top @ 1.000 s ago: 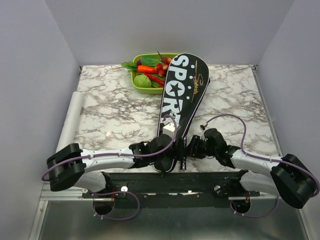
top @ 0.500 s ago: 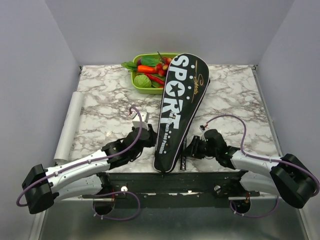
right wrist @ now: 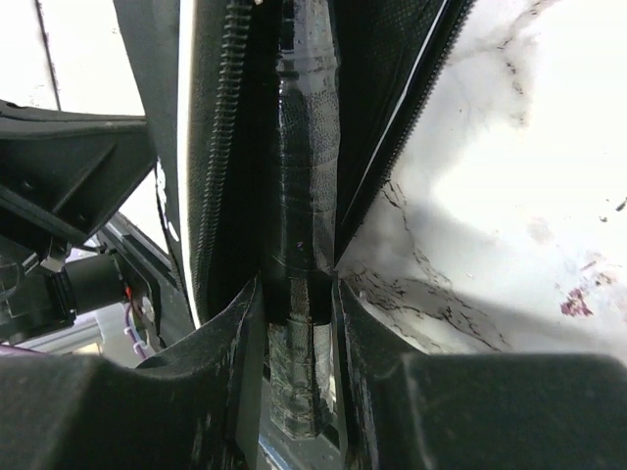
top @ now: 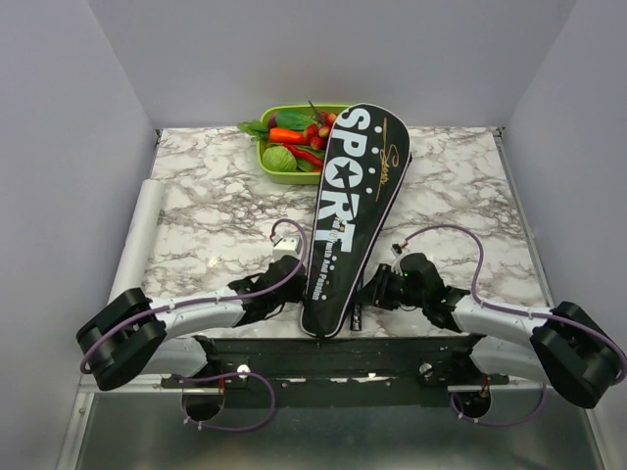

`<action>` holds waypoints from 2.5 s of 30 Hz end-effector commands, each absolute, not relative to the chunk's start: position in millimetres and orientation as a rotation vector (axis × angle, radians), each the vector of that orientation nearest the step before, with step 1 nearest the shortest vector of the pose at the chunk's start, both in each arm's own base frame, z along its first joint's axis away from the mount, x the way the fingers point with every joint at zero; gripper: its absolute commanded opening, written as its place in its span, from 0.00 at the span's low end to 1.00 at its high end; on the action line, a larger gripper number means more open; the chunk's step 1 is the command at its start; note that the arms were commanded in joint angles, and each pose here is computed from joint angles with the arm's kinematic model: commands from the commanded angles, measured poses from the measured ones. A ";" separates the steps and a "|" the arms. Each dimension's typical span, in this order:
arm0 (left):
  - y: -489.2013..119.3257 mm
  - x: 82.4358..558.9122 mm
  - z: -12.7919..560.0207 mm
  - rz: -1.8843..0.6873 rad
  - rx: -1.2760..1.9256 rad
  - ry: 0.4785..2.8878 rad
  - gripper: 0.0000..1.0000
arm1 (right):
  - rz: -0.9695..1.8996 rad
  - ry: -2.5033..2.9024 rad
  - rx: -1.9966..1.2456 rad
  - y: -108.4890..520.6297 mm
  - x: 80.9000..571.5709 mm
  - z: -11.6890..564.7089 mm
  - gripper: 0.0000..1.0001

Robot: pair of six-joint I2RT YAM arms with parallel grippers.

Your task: Pack up the badminton gear

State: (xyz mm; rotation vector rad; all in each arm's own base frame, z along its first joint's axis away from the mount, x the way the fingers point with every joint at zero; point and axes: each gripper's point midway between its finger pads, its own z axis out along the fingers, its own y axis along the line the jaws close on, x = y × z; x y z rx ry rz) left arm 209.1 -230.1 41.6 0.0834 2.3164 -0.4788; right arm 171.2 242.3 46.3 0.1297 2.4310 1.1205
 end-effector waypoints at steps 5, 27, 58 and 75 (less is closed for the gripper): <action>-264.1 201.4 34.4 -0.701 0.129 2.308 0.02 | 1.237 2.278 0.111 281.7 192.7 77.0 0.01; -260.5 171.5 21.6 -0.768 0.115 2.311 0.00 | 1.159 2.346 0.077 323.2 191.4 61.5 0.56; -343.6 200.7 156.2 -0.964 0.335 2.026 0.15 | 0.566 2.044 0.514 127.1 338.7 160.1 1.00; -388.2 216.4 55.6 -0.881 0.456 2.230 0.13 | 0.876 1.996 0.592 105.9 485.4 111.3 0.93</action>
